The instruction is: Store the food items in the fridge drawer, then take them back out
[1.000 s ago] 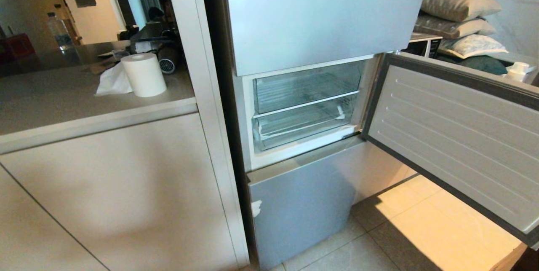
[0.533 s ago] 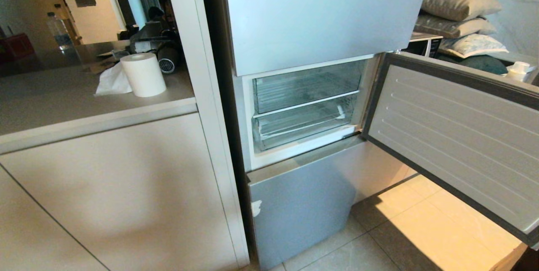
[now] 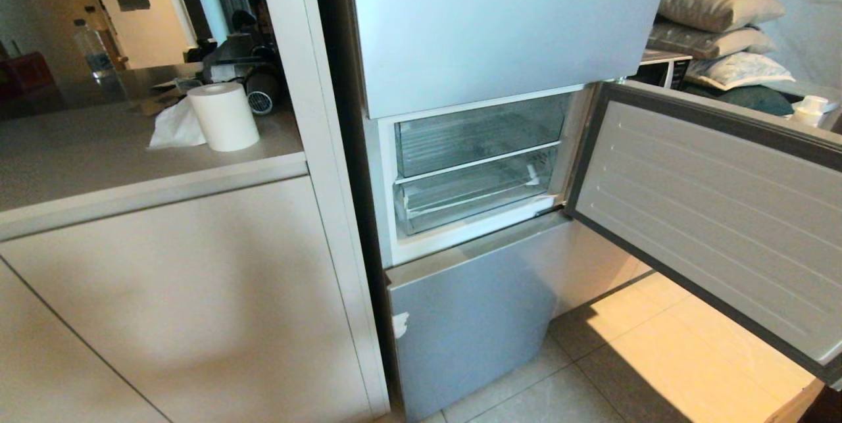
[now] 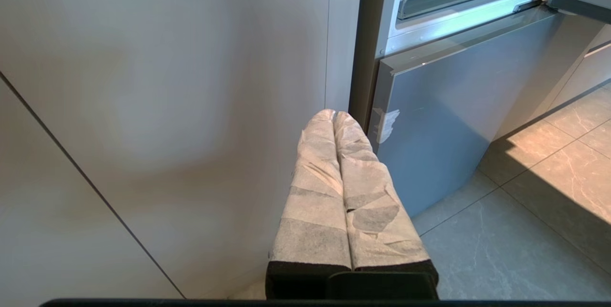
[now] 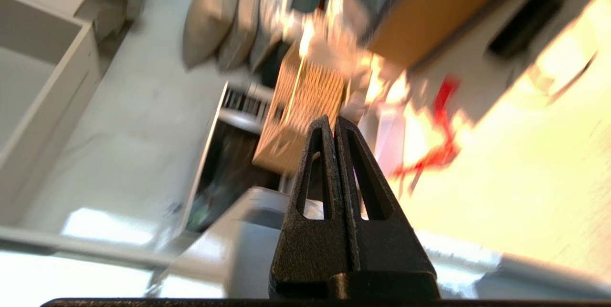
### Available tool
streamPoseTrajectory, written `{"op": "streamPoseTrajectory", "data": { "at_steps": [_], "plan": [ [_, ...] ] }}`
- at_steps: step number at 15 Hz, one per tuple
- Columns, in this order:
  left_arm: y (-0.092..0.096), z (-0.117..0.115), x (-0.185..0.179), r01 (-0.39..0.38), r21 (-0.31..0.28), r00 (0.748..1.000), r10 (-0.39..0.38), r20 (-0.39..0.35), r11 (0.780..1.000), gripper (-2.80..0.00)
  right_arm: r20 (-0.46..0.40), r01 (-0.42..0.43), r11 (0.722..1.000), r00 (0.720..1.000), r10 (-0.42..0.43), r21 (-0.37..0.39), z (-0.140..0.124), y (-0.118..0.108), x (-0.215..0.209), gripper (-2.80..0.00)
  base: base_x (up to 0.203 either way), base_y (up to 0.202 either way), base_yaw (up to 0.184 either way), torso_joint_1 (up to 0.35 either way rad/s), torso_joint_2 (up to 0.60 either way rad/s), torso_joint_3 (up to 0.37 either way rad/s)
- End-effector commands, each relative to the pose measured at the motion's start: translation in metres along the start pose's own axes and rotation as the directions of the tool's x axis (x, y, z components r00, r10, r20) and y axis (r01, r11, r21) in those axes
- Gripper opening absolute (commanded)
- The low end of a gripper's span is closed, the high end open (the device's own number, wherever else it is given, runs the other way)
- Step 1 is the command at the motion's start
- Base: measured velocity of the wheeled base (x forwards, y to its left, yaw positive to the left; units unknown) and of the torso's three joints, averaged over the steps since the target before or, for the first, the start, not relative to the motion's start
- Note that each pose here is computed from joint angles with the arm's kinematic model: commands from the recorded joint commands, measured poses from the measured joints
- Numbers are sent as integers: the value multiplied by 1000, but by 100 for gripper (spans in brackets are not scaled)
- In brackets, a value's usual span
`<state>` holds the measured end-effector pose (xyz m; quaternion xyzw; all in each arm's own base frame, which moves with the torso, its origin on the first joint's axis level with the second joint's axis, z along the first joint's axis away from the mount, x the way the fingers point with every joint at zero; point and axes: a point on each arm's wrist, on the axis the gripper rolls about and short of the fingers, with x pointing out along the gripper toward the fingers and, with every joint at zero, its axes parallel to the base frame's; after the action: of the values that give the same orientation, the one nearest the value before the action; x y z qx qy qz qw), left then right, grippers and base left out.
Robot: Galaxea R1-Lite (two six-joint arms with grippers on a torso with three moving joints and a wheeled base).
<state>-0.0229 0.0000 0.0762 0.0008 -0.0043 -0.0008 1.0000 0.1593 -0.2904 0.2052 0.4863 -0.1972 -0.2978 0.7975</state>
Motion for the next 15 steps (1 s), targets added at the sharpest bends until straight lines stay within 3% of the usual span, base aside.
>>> {"op": "streamPoseTrajectory", "data": {
  "at_steps": [1,7,9,12,15],
  "plan": [
    [0,0,0,0,0,1000,0,-1,1000,-280,-92,29,997,995,-22,75,-4,-25,18,-280,0,0,0,0,0,0],
    [0,0,0,0,1,1000,0,-1,1000,-280,-261,5,984,965,42,178,-8,-45,44,-280,0,0,0,0,0,0],
    [0,0,0,0,0,1000,0,-1,1000,-280,-351,8,975,934,72,220,-12,-48,44,-280,0,0,0,0,0,0],
    [0,0,0,0,0,1000,0,-1,1000,-280,-501,44,958,859,108,282,-18,-41,28,-280,0,0,0,0,0,0],
    [0,0,0,0,0,1000,0,-1,1000,-280,-547,23,957,825,145,289,-21,-19,-8,-280,0,0,0,0,0,0]
  ]
}}
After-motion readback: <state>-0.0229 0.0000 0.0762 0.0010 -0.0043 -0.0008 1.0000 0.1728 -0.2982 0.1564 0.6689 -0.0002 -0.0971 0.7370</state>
